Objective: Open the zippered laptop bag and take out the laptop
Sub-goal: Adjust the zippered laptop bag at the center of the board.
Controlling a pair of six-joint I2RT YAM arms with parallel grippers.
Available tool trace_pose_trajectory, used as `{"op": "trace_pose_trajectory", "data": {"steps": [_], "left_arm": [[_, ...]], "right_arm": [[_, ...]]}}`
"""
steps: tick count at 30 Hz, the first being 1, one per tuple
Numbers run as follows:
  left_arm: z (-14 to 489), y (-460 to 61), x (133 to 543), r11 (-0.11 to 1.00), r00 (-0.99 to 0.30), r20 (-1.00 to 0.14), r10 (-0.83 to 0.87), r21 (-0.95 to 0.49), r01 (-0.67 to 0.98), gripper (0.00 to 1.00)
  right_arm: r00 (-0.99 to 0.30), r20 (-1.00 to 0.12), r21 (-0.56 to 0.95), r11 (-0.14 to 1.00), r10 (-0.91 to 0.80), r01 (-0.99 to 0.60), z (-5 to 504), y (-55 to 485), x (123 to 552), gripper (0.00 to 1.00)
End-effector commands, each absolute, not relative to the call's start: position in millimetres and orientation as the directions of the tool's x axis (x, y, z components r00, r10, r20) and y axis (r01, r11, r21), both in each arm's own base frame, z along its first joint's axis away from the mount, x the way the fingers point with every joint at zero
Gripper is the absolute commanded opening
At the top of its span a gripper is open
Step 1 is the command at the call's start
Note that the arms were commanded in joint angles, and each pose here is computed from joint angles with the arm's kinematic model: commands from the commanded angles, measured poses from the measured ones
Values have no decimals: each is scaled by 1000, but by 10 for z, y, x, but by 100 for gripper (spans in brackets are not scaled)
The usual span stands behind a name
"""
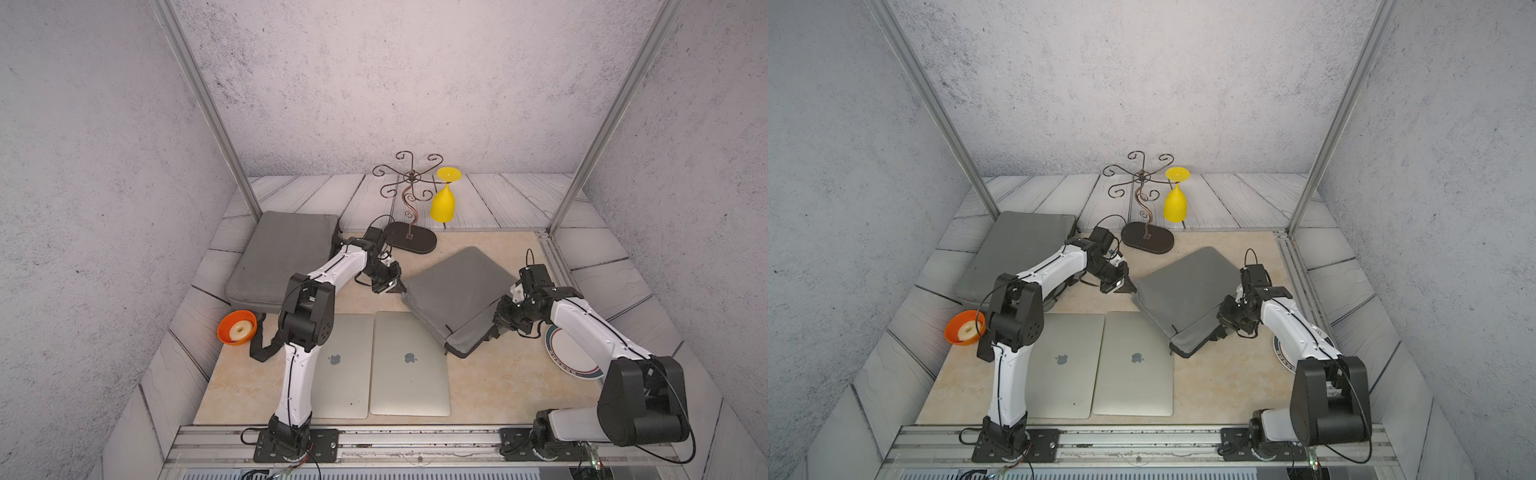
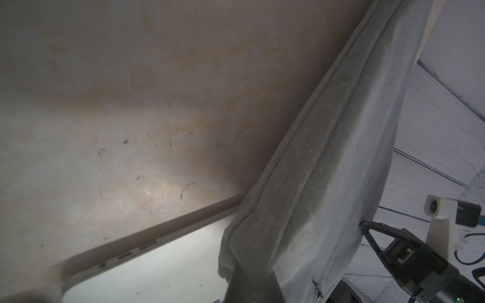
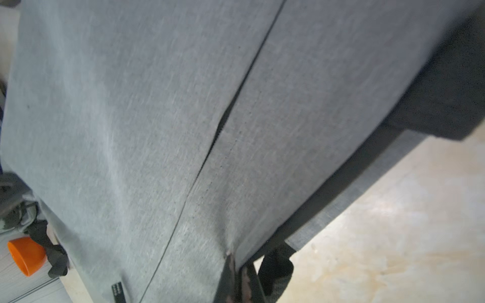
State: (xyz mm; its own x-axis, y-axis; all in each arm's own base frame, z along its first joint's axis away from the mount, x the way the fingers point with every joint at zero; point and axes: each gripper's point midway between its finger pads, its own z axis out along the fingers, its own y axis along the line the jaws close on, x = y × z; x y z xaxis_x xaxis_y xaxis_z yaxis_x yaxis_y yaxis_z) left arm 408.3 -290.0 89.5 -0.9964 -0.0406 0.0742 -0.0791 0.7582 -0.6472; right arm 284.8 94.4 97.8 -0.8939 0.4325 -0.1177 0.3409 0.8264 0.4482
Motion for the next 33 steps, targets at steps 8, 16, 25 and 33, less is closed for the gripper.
{"op": "trace_pose_trajectory", "data": {"steps": [8,16,25,33], "left_arm": [[918,-2890,4706,709,-998,-62,-8,-705,38,5],[882,-2827,4982,694,-994,-105,-5,-716,72,26],[1288,-2595,5258,767,-944,-329,4,-604,214,54],[1535,-2271,5499,856,-864,-501,42,-429,290,64]], "right_arm": [[-867,-97,588,731,489,346,1173,1596,2890,1],[-824,-87,623,677,560,393,1107,1851,3063,0],[-784,-65,637,630,618,444,1024,2003,3326,0],[-782,-44,642,618,622,455,971,2103,3381,0]]}}
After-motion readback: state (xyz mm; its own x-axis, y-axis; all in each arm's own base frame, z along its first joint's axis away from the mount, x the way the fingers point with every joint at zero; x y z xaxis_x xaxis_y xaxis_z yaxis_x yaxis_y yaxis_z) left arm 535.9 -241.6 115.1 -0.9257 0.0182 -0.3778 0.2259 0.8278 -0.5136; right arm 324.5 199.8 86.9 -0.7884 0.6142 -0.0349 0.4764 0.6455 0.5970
